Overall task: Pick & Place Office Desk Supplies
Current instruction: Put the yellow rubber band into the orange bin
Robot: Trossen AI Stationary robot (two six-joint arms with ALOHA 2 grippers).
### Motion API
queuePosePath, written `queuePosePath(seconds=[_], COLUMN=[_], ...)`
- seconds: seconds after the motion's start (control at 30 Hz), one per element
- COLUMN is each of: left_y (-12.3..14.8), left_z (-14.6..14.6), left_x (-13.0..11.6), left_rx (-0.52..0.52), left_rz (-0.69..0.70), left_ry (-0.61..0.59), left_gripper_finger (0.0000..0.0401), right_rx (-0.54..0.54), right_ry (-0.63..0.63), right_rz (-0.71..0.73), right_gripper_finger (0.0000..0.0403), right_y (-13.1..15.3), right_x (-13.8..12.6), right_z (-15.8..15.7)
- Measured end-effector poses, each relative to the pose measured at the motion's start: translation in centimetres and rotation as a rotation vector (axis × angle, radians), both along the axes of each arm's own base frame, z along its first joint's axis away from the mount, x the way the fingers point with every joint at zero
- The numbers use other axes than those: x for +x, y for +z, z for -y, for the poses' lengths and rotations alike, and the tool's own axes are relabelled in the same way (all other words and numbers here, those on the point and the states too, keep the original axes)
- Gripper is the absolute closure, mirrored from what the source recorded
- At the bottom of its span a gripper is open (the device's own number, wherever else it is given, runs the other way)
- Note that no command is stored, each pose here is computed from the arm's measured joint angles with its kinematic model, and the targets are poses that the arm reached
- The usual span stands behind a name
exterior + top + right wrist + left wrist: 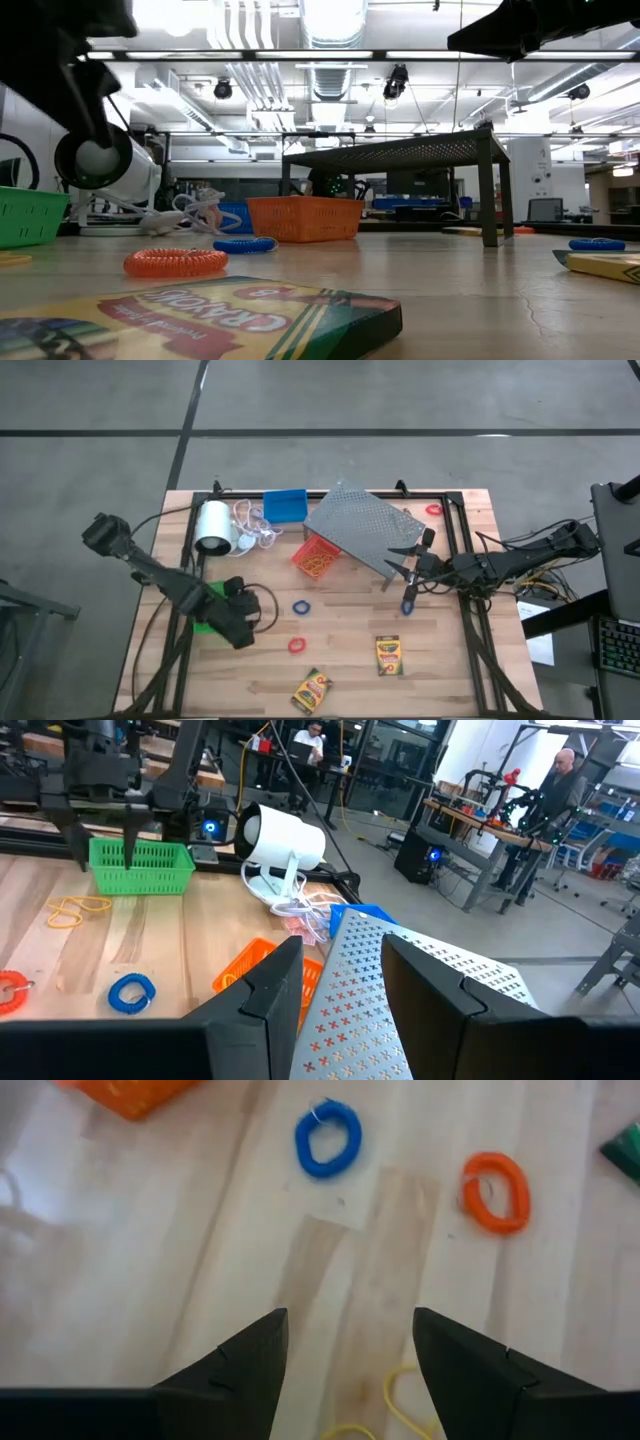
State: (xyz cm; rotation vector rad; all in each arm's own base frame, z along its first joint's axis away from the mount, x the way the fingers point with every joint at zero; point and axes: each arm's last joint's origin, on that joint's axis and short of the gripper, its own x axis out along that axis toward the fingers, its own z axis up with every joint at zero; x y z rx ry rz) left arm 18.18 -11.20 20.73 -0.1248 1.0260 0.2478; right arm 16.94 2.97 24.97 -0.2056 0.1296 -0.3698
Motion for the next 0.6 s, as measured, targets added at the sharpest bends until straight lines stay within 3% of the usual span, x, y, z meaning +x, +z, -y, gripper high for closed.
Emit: queuePosePath(seconds=[0.3,0.6], left_y=[-2.3,-2.7], left_z=[2.2,3.7], left_x=[-2.5,-3.6], left_rx=[-0.092,-0.096], left_rz=[-0.006,-0.039], left_ry=[-0.009,-0.243], left_gripper_finger=[0.0181,0.0181], right_rx=[0.000,0.000], right_ry=[0.000,0.000], right_rz=[0.000,0.000], right_gripper_finger=[0.0266,0.0266], right_y=[0.0,0.0], right_x=[0.0,0.0], right_z=[0.0,0.0])
